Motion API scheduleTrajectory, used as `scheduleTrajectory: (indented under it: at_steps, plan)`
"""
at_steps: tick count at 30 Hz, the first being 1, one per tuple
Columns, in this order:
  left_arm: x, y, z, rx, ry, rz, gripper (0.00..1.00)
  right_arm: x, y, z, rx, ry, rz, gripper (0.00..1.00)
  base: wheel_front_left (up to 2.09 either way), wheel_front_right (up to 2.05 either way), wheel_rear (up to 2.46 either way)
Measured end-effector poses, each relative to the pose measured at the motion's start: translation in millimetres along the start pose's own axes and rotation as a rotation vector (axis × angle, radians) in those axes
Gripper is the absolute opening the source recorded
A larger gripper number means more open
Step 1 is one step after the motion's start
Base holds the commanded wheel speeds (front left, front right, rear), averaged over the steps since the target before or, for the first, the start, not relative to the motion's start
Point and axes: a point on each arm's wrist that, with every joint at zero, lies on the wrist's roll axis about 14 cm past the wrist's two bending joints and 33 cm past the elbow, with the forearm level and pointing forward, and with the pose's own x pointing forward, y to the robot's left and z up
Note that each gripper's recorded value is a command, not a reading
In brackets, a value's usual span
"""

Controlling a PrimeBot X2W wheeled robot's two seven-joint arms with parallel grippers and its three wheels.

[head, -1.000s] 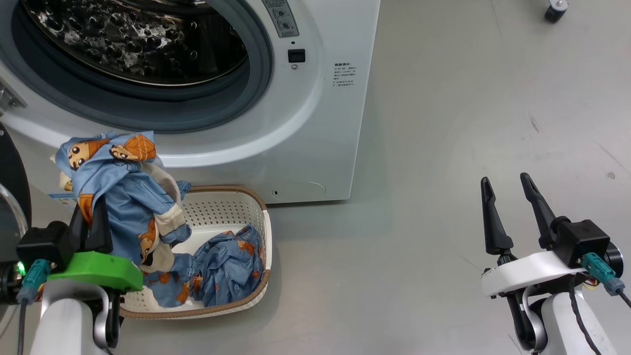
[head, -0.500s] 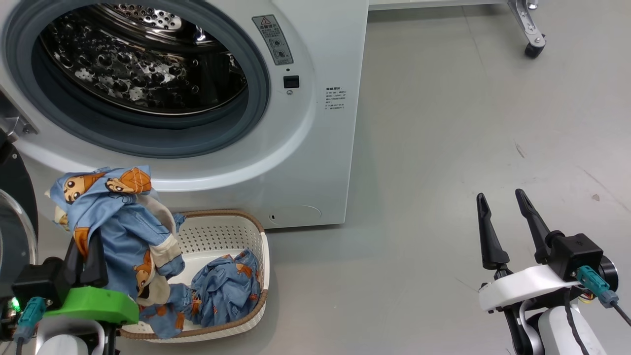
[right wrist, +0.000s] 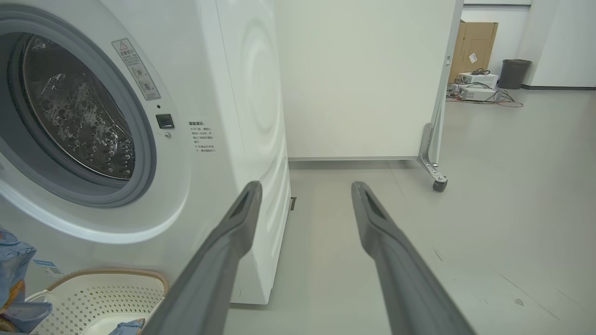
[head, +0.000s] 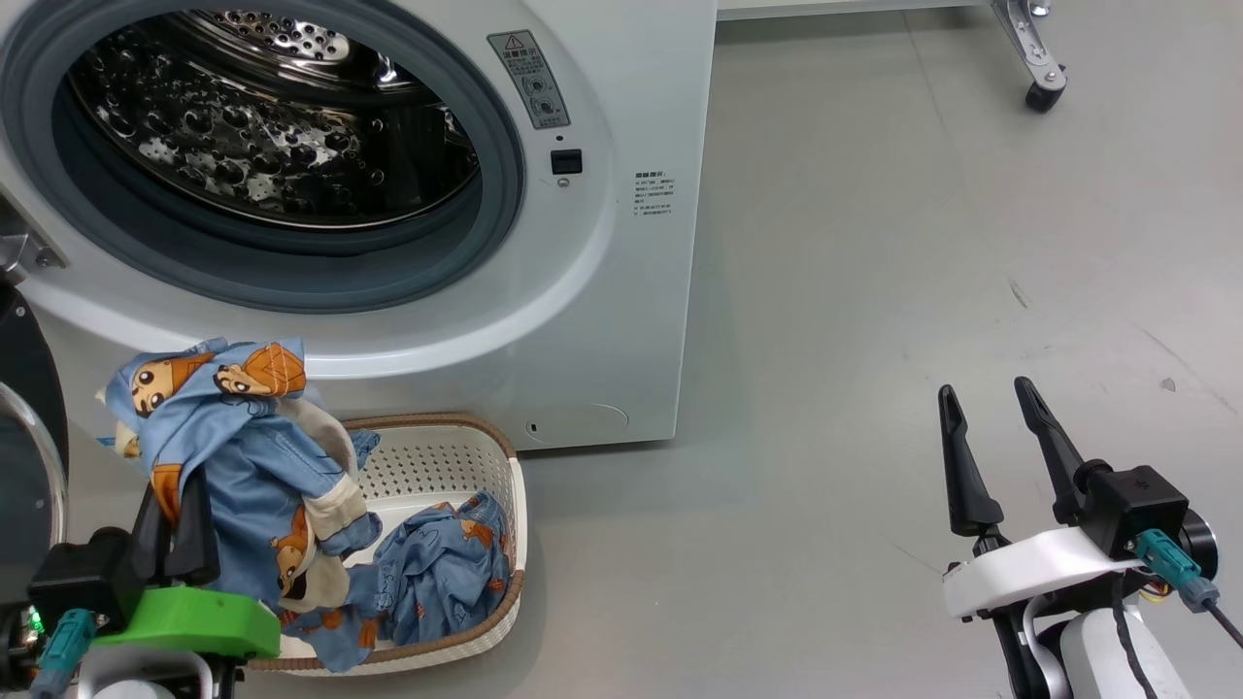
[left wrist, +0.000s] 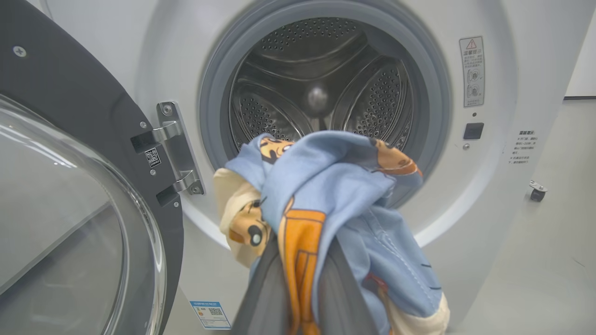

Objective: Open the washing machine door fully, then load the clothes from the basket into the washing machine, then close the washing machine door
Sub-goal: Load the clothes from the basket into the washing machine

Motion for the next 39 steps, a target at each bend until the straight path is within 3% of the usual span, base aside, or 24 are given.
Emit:
scheduleTrajectory:
  at_steps: [24, 39]
  plan:
    - [5.7, -0.7, -27.6, -0.008, 0.074, 0.004, 0.00, 10.1, -4.2, -23.5, 0.016, 0.060, -0.007, 1.00, 0.00, 0.00, 0.00]
    - [65.3, -15.0, -33.9, -0.033, 0.041, -0.030, 0.00, 27.2, -8.6, -50.5, 0.029, 0.120, -0.009, 1.00, 0.00, 0.00, 0.00]
